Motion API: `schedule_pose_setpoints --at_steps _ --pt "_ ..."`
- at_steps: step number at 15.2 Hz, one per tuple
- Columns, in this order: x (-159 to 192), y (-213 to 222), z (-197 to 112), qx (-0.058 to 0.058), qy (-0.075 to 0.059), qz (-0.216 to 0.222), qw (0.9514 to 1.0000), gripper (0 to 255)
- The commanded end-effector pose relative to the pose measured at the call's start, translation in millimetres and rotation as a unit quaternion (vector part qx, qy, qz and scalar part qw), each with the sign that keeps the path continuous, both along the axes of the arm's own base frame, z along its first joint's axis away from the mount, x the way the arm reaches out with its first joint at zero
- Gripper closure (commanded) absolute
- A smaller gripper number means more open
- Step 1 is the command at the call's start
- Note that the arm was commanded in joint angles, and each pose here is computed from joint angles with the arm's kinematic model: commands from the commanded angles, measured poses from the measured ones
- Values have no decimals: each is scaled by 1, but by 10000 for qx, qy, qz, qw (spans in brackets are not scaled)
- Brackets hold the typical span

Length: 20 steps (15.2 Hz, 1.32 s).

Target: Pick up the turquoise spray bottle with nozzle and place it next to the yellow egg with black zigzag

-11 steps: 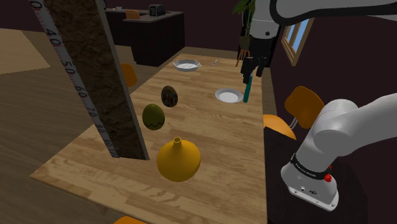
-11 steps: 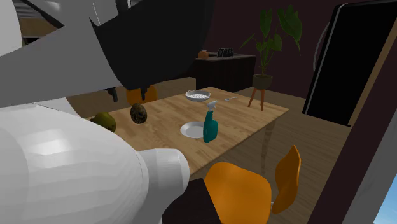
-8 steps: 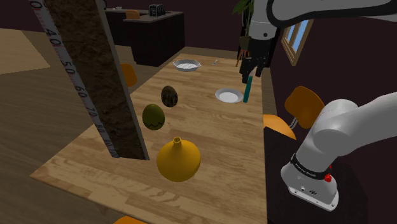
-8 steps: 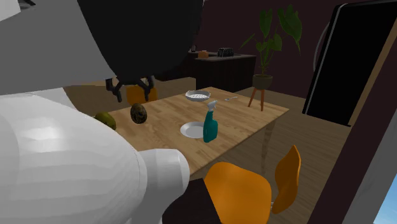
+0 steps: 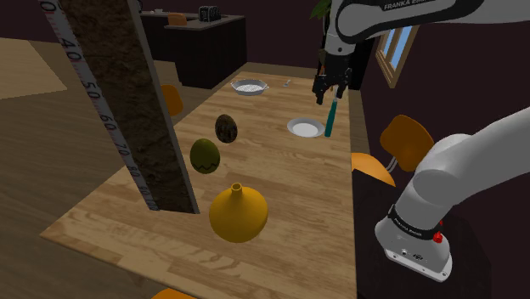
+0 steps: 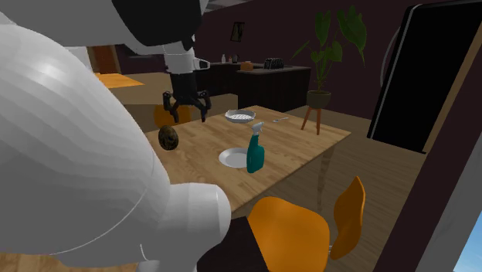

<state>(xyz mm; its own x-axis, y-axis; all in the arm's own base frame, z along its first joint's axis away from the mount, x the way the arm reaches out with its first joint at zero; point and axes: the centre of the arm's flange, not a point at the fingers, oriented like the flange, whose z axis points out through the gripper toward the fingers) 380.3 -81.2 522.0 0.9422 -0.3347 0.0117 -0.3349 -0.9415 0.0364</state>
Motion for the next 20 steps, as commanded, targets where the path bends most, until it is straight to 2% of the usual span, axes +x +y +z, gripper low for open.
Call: schedule_pose_setpoints --at_steps 1,5,10,14,20 --pt "12 -20 -10 -42 -15 -246 9997 0" --pt "33 -64 -24 -119 -40 -726 9973 0" --pt "52 -122 -41 -214 -70 -1323 9910 0" --pt "63 -170 -53 -291 -94 -1797 9832 0" --pt "70 -240 -70 -398 -128 -2469 9681 0"
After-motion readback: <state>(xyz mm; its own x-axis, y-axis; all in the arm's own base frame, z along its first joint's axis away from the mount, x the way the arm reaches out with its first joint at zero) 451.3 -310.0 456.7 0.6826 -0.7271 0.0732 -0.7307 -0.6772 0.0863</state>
